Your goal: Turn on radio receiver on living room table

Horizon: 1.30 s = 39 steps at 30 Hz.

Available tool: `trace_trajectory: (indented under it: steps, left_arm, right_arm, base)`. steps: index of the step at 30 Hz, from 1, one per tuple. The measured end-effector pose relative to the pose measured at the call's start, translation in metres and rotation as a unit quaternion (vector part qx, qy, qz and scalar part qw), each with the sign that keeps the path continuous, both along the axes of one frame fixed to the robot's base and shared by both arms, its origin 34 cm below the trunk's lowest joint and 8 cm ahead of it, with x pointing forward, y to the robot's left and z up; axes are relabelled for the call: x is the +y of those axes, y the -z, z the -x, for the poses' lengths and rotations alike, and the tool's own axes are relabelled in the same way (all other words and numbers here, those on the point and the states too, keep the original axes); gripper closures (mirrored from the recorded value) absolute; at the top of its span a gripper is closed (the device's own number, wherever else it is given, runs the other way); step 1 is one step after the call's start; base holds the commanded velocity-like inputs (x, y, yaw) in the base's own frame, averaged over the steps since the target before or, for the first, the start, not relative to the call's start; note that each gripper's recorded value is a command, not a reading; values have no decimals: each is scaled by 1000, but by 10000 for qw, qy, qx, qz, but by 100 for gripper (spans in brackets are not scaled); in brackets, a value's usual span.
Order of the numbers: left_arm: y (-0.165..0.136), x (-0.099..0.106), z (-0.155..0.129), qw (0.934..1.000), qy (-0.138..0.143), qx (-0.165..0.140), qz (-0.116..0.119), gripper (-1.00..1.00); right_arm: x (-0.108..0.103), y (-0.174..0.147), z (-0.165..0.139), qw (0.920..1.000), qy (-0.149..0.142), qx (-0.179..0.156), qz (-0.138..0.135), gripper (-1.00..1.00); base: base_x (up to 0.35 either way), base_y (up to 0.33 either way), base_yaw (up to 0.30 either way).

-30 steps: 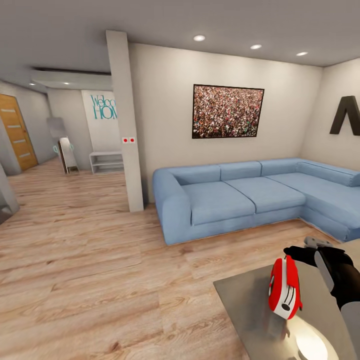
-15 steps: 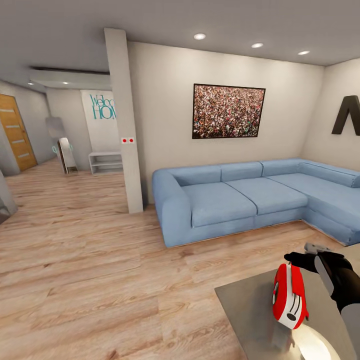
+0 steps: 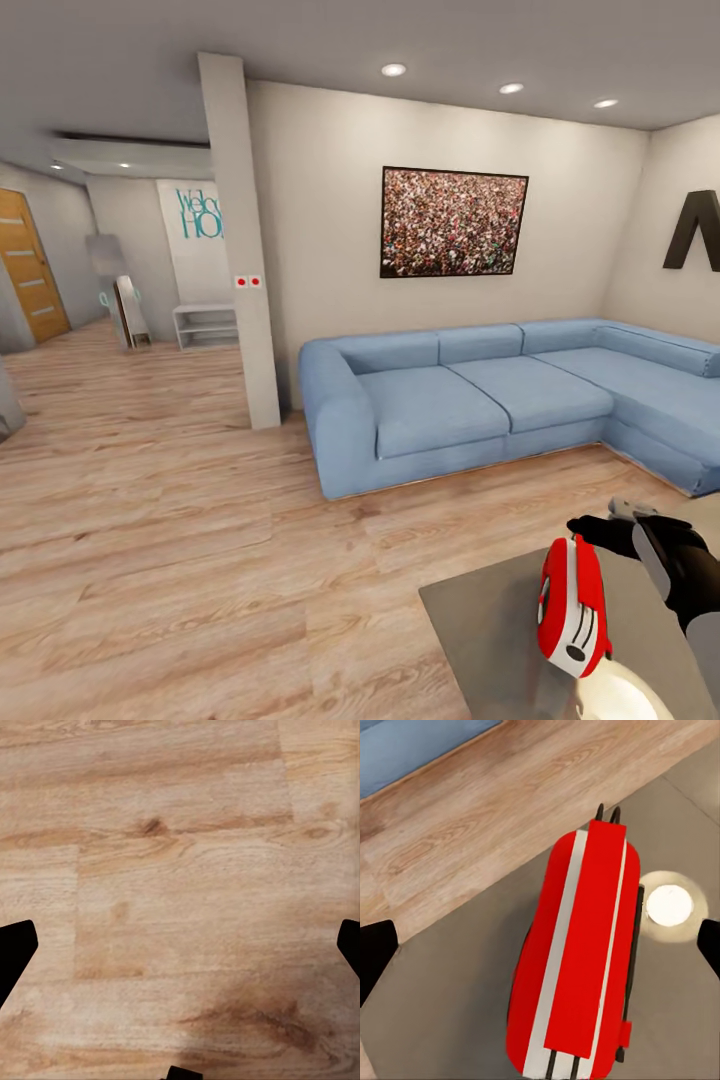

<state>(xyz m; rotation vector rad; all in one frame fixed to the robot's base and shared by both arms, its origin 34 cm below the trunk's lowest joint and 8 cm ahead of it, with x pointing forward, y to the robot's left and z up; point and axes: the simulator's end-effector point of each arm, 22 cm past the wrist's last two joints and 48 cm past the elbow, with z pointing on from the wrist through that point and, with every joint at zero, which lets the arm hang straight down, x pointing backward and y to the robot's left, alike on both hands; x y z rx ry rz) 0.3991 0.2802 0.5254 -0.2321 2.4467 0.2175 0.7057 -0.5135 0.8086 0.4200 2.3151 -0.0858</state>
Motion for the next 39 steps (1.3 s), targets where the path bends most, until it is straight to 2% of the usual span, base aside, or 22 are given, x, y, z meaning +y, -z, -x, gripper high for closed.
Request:
trace_trajectory:
  steps: [3, 6, 19, 39]
  left_arm:
    - [0, 0, 0, 10000, 0, 3, 0, -100]
    - [0, 0, 0, 10000, 0, 3, 0, -100]
    - [0, 2, 1, 10000, -11, 8, -12, -100]
    - [0, 2, 1, 10000, -16, 8, -13, -100]
  right_arm:
    - [6, 6, -6, 9995, -161, -252, -41, -100]
    - [7, 7, -7, 9994, -184, -298, -40, -100]
    - [5, 28, 3, 9998, -108, -112, -117, -100]
    - [6, 31, 5, 9998, -105, -74, -132, -100]
  base:
    - [5, -5, 0]
    - [0, 0, 0]
    - [102, -106, 0]
    - [-25, -44, 0]
